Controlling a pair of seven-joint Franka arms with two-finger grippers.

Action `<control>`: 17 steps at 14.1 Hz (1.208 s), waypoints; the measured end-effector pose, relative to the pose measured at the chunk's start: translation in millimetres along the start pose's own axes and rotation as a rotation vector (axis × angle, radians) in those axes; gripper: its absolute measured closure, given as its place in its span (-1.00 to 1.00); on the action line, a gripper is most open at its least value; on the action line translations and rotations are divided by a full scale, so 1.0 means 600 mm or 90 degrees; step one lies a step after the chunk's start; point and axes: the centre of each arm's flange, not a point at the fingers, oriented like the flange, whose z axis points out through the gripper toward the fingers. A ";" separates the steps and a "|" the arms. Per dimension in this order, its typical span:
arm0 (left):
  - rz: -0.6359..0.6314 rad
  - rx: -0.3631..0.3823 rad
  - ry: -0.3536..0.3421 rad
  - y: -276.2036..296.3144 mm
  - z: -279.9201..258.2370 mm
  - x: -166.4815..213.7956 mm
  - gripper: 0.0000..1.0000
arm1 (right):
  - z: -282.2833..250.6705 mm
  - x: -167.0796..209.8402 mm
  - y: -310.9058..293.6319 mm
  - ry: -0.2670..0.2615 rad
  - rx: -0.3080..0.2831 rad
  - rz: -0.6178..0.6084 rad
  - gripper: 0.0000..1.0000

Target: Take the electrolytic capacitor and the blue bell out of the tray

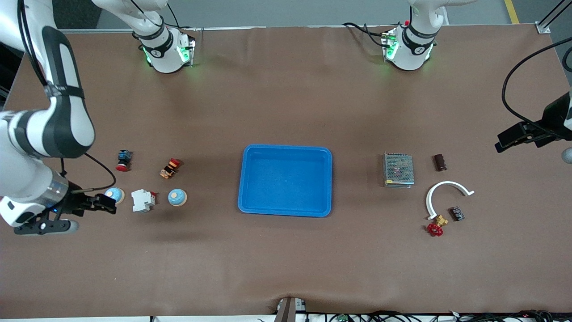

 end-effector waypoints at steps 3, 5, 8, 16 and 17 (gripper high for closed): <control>-0.027 0.005 -0.004 -0.040 0.008 0.009 -1.00 | -0.082 -0.025 0.001 -0.033 -0.002 0.002 -1.00; -0.042 0.007 -0.001 -0.066 0.004 0.011 -1.00 | -0.130 -0.044 -0.006 -0.044 -0.004 0.001 -1.00; -0.036 0.005 0.011 -0.060 -0.024 -0.003 -1.00 | -0.199 -0.073 -0.028 -0.045 -0.024 -0.002 -1.00; 0.014 0.004 0.007 -0.026 -0.093 -0.064 -1.00 | -0.322 -0.149 -0.034 -0.029 -0.035 0.006 -1.00; 0.013 0.004 0.004 -0.027 -0.090 -0.064 -1.00 | -0.333 -0.161 -0.035 -0.025 -0.036 0.007 -1.00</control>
